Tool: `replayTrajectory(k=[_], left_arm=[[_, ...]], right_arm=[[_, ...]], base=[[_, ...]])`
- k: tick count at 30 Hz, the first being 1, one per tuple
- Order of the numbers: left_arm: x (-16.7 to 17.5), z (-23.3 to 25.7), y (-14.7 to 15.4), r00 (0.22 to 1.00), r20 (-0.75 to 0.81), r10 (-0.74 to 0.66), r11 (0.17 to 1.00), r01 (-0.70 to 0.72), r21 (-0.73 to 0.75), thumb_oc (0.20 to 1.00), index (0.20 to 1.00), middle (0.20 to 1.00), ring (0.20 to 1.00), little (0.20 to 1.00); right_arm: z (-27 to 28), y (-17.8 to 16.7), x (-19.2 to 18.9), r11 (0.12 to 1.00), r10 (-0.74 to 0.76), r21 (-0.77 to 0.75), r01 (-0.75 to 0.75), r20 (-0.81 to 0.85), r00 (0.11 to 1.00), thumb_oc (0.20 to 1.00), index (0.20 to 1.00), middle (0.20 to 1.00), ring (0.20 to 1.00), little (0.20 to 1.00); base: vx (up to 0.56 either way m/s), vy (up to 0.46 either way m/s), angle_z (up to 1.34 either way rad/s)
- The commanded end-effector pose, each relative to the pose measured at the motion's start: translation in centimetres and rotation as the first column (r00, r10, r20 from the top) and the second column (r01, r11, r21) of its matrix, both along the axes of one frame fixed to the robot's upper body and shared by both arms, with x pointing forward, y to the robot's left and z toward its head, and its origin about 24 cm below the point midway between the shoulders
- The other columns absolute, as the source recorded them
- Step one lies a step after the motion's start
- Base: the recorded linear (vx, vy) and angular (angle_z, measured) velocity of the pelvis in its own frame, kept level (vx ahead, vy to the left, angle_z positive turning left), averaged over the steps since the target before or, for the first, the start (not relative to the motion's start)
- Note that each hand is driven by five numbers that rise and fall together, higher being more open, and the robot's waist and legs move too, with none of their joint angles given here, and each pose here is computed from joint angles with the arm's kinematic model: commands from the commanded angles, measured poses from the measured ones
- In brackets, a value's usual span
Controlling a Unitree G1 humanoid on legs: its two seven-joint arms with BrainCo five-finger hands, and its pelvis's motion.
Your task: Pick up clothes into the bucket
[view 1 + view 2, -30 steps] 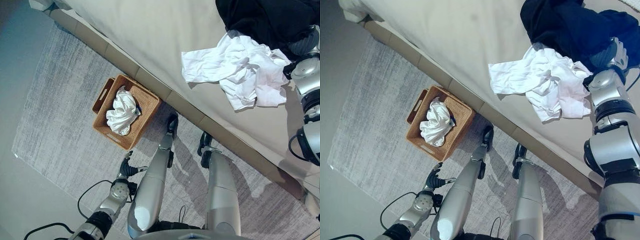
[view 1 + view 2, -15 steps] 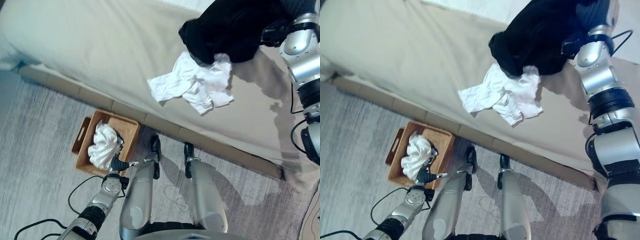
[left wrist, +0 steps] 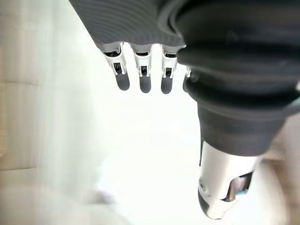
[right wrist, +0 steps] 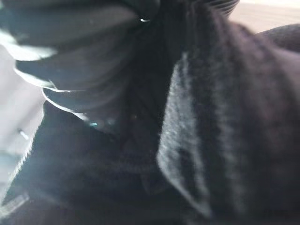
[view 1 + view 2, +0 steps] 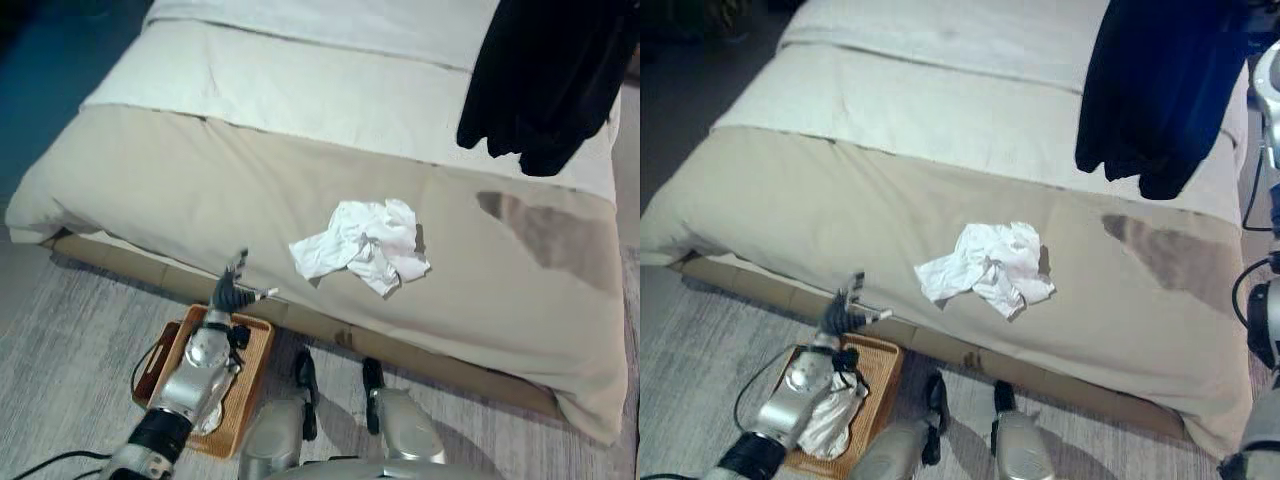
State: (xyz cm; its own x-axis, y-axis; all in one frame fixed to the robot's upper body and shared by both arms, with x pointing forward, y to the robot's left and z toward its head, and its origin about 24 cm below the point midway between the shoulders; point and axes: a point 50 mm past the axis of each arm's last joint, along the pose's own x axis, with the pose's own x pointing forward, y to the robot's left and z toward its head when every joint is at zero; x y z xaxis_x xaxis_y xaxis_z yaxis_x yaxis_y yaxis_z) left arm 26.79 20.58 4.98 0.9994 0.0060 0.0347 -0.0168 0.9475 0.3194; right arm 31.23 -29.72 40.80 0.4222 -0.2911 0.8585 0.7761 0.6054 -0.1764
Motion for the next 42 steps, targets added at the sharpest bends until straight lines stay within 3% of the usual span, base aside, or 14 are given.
replayTrajectory(k=[1,2,6,8,11,19,28,42], left_arm=[[0.2,3.8,-0.2,0.986,0.139,-0.090,0.993,0.100,-0.062,1.000,1.000,1.000,1.000,1.000],[0.1,3.8,-0.2,0.986,0.138,-0.090,0.993,0.100,-0.062,1.000,1.000,1.000,1.000,1.000],[2.7,8.8,-2.9,0.931,0.266,-0.250,0.961,0.273,-0.050,1.000,1.000,1.000,1.000,1.000],[3.4,9.2,-3.8,0.923,0.270,-0.274,0.951,0.303,-0.068,1.000,1.000,1.000,1.000,1.000],[5.6,11.1,-7.5,0.887,0.288,-0.362,0.921,0.388,-0.038,1.000,1.000,1.000,1.000,1.000],[8.5,9.8,-11.5,0.916,0.180,-0.357,0.918,0.380,-0.110,1.000,1.000,1.000,1.000,1.000],[10.1,9.1,-12.5,0.950,0.118,-0.290,0.950,0.301,-0.085,1.000,1.000,1.000,1.000,1.000],[9.4,10.9,-15.7,0.894,0.154,-0.421,0.883,0.443,-0.154,1.000,1.000,1.000,1.000,1.000]], right_arm=[[-1.0,1.2,0.3,0.988,0.141,-0.059,-0.145,-0.075,0.987,0.200,0.200,0.200,0.200,0.200],[-1.0,1.1,0.3,0.987,0.142,-0.058,-0.146,-0.077,0.987,0.200,0.200,0.200,0.200,0.200],[-4.5,3.6,2.7,0.952,0.226,-0.117,-0.283,-0.356,0.907,0.200,0.200,0.200,0.200,0.200],[-5.0,4.1,3.0,0.944,0.229,-0.132,-0.302,-0.396,0.889,0.200,0.200,0.200,0.200,0.200],[-6.8,6.3,3.8,0.906,0.260,-0.170,-0.388,-0.501,0.826,0.200,0.200,0.200,0.200,0.200],[-8.1,9.4,3.0,0.836,0.411,-0.144,-0.529,-0.475,0.778,0.200,0.200,0.200,0.200,0.200],[-8.5,12.0,1.7,0.756,0.527,-0.149,-0.638,-0.439,0.727,0.200,0.200,0.200,0.200,0.200],[-9.9,15.6,-0.4,0.583,0.660,-0.154,-0.798,-0.482,0.576,0.200,0.200,0.200,0.200,0.200]], base=[[0.08,0.007,-0.01],[0.09,-0.003,-0.01],[0.07,-0.007,-0.11],[0.04,-0.004,-0.17],[0.03,-0.004,-0.13],[0.01,-0.004,-0.10],[0.00,0.000,0.00],[0.00,-0.008,0.05]])
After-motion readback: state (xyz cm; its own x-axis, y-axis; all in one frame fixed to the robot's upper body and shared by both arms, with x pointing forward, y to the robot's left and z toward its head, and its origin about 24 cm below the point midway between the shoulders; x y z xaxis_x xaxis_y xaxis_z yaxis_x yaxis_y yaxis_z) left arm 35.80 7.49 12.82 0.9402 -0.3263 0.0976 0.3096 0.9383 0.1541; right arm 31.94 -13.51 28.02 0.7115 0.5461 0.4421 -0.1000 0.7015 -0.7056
